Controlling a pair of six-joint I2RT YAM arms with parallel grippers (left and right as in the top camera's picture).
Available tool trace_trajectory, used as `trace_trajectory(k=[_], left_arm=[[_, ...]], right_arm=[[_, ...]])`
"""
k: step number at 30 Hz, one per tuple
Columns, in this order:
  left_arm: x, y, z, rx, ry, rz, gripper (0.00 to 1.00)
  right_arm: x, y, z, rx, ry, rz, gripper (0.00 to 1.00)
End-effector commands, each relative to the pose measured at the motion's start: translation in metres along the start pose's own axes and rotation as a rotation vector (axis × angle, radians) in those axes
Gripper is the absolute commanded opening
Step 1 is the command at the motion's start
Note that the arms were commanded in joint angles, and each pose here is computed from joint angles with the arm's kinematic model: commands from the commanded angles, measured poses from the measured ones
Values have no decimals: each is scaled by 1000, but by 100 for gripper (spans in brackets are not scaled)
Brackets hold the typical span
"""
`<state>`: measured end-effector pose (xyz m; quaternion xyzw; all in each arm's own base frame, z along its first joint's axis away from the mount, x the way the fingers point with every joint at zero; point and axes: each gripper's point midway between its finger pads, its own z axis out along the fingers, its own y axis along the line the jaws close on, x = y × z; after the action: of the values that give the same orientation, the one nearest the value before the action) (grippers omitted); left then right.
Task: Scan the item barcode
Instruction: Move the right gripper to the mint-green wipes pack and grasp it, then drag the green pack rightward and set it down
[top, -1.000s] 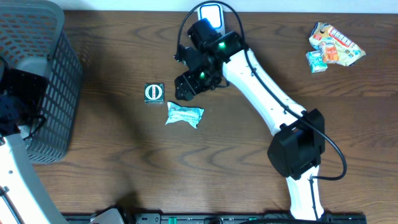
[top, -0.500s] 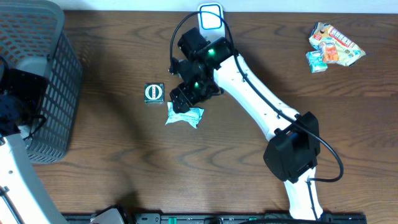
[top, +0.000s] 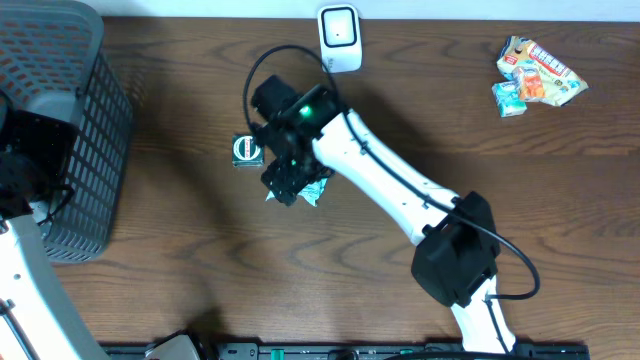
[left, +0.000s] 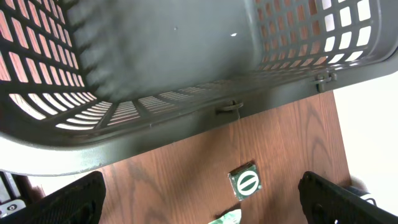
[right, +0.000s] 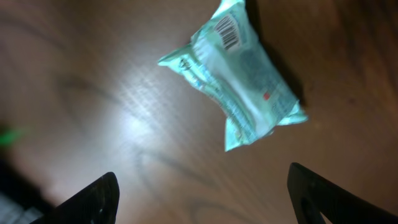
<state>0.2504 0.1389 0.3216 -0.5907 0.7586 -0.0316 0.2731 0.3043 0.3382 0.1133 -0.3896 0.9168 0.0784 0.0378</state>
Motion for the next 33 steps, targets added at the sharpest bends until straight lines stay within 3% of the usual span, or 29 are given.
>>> trace_trajectory(k=[1, 9, 19, 26, 28, 29, 33], left_arm=[[-2, 1, -1, -5, -6, -5, 98], [-2, 1, -1, -5, -6, -5, 97], [-2, 1, -1, -5, -6, -5, 97], [-2, 1, -1, -5, -6, -5, 98], [-2, 1, -1, -5, -6, -5, 98], [-2, 1, -1, -5, -6, -5, 98], [-2, 1, -1, -5, -6, -5, 98]], right_arm=[[7, -22, 21, 216, 38, -58, 81], [4, -46, 57, 446, -11, -102, 90], [-11, -56, 91, 472, -129, -124, 90], [-2, -55, 102, 455, -119, -110, 50], [0, -50, 104, 418, -111, -110, 34], [1, -45, 103, 384, -106, -101, 21], [-2, -41, 84, 302, -119, -54, 3]])
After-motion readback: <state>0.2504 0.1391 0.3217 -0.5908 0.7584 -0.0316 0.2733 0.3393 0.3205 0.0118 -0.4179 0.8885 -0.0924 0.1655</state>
